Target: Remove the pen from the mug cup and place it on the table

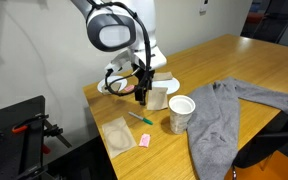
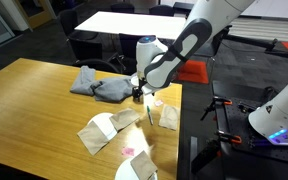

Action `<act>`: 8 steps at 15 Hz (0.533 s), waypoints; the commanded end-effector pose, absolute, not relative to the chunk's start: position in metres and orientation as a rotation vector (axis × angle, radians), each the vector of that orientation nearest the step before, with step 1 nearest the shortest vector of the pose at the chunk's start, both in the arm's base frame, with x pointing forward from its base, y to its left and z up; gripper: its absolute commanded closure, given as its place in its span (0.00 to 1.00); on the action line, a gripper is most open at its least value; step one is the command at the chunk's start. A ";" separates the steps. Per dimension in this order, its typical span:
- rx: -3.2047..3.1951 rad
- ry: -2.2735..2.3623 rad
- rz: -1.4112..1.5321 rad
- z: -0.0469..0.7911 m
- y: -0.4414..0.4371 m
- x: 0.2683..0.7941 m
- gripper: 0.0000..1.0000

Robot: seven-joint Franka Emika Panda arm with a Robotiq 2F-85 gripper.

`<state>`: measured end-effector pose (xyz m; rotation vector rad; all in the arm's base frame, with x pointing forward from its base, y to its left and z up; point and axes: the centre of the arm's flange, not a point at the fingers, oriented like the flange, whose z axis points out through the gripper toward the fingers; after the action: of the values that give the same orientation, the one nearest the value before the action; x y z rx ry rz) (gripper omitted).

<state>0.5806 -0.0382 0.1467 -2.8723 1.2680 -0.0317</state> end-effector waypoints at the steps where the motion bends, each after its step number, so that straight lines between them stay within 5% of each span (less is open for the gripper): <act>1: -2.930 1.285 -0.026 0.199 -0.032 0.572 0.00; 8: -3.016 1.160 -0.057 0.292 -0.031 0.557 0.00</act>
<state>0.5795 -0.0341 0.2469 -3.0068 1.1859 -0.0458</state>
